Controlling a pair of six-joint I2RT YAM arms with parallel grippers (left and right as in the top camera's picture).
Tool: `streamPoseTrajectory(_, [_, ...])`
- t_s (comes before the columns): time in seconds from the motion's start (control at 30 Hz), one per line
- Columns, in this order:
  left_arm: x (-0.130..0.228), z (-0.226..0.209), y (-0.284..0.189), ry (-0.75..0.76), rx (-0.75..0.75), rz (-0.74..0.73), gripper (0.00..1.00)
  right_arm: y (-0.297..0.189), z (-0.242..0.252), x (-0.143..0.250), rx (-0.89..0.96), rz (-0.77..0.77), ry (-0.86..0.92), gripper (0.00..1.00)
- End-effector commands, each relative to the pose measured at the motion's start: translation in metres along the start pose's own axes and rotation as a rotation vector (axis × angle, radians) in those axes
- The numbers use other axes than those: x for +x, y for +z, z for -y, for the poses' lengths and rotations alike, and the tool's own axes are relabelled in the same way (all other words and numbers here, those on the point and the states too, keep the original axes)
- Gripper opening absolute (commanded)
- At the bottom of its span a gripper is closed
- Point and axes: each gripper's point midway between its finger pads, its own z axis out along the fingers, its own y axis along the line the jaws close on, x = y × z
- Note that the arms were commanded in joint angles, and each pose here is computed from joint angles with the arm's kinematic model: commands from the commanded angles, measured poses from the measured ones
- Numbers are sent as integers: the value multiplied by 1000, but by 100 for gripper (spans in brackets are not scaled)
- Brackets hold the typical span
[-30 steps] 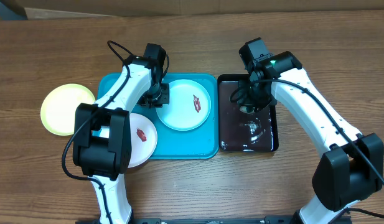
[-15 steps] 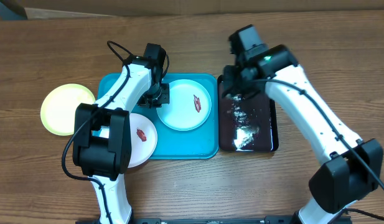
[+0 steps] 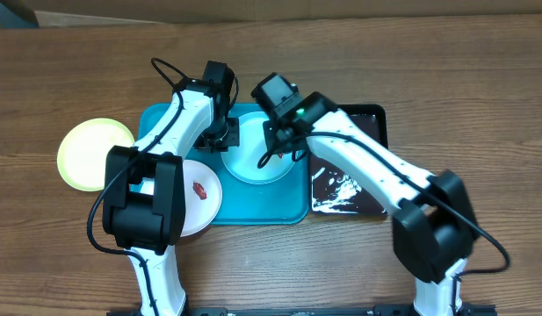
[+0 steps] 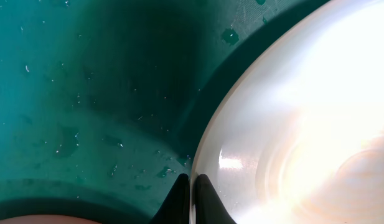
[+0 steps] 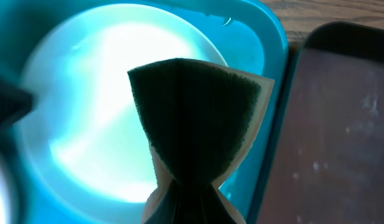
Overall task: Clean dirty plates on tray and stack at the side
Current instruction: 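Lift the sponge and carry it over the white plate, then scrub the white plate with the sponge in the right gripper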
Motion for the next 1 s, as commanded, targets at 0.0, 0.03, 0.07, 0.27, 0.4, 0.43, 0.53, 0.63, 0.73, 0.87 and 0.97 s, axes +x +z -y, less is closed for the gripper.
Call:
streamPoseTrajectory(0.0, [-8,4,-15,-18,33,36,4,8,9,-13,74,51,11,4])
streamPoseTrajectory(0.03, [-8,4,-15,-19,33,35,4,12,8,-12,77,45,10,4])
streamPoseTrajectory(0.07, [-7,4,-15,-19,33,35,4,18,8,-11,81,38,9,4])
streamPoseTrajectory(0.27, [-8,4,-15,-18,33,35,4,39,5,-8,78,25,12,4])
streamPoseTrajectory(0.4, [-7,4,-15,-18,33,35,4,48,6,-3,88,9,30,4])
streamPoseTrajectory(0.43, [-7,4,-15,-18,33,35,4,51,6,-2,91,3,29,4])
streamPoseTrajectory(0.53, [-7,4,-15,-18,32,32,4,59,7,3,102,-16,28,4])
streamPoseTrajectory(0.63, [-7,4,-15,-18,32,32,4,66,9,7,111,-33,25,4])
streamPoseTrajectory(0.73, [-7,4,-15,-18,32,32,4,73,11,14,125,-57,29,4])
streamPoseTrajectory(0.87, [-7,4,-15,-18,32,31,4,85,9,23,117,-94,38,4])
streamPoseTrajectory(0.97, [-7,4,-15,-18,32,32,4,90,1,28,75,-123,41,4])
